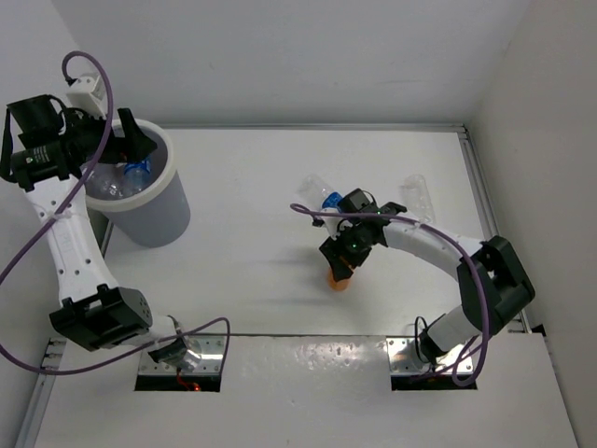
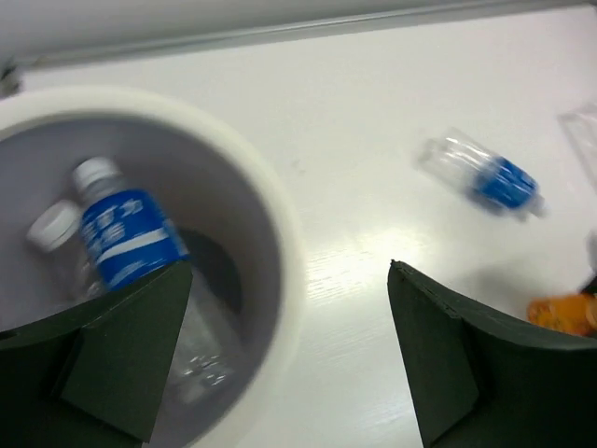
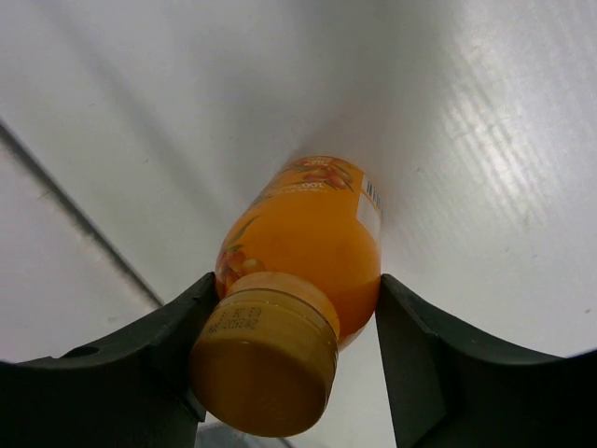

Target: Put the plastic bottles in the bin

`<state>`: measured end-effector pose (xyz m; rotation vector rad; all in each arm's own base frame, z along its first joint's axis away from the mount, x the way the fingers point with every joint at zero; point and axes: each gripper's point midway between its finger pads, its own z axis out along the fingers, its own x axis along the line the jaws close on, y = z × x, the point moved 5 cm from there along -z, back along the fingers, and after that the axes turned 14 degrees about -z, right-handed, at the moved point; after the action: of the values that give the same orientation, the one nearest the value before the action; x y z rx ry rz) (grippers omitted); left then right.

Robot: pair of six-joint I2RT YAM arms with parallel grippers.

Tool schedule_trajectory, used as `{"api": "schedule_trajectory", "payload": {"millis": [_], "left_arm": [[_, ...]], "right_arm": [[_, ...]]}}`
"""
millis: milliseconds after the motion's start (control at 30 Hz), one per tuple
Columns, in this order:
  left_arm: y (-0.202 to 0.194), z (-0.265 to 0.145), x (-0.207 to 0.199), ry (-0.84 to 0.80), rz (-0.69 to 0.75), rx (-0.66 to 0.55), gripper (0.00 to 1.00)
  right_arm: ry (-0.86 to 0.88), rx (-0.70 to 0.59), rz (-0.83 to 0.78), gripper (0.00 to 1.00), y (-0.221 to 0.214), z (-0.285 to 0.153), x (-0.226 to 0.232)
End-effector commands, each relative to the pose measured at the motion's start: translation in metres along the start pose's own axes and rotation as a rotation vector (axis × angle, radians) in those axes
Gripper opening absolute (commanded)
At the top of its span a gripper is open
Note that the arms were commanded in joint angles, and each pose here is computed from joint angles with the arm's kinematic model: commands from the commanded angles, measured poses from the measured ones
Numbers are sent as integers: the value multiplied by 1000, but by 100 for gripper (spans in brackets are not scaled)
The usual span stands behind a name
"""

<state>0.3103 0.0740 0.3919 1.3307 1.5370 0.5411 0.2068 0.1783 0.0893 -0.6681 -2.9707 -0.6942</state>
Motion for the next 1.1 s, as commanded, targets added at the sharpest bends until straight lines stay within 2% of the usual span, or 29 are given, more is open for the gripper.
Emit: {"api": "schedule_trajectory", "payload": {"millis": [0, 67, 100, 133, 167, 200, 233, 300, 367, 500, 633, 800, 967, 1067], "left_arm": [[1, -25, -68, -359, 268, -72, 93], [-8, -33, -91, -463, 359, -80, 93], [-21, -31, -107, -542, 435, -68, 93], [-30, -43, -124, -588, 497, -87, 93], [-38, -44, -134, -626, 526, -80, 93], [-52, -41, -140, -668, 535, -54, 93], [-64, -41, -155, -717, 566, -31, 93], [-82, -39, -176, -791, 595, 14, 93], [-88, -37, -184, -781, 614, 36, 93], [-108, -25, -209, -834, 659, 109, 94], [-118, -19, -249, -906, 681, 150, 94], [-121, -7, -273, -892, 717, 140, 94], [-125, 0, -290, -903, 675, 148, 94], [-120, 10, -291, -855, 649, 136, 88]], "right_arm": [[80, -119, 18, 25, 30, -28, 5], [117, -217, 67, 16, 48, -55, 0], [148, -323, 54, 11, 74, -79, -3], [201, -367, 128, 8, 83, -92, 0], [191, -406, 171, 6, 87, -104, -11], [165, -493, 135, 5, 114, -134, -18], [217, -513, 177, 5, 121, -143, -16], [206, -596, 160, 3, 144, -171, -16], [230, -651, 148, 0, 158, -186, -7], [304, -696, 156, 0, 181, -201, 12], [330, -729, 139, 0, 194, -212, 21], [350, -764, 119, 0, 197, -224, 30], [368, -788, 101, 0, 197, -231, 36], [380, -793, 103, 0, 195, -234, 40]]}}
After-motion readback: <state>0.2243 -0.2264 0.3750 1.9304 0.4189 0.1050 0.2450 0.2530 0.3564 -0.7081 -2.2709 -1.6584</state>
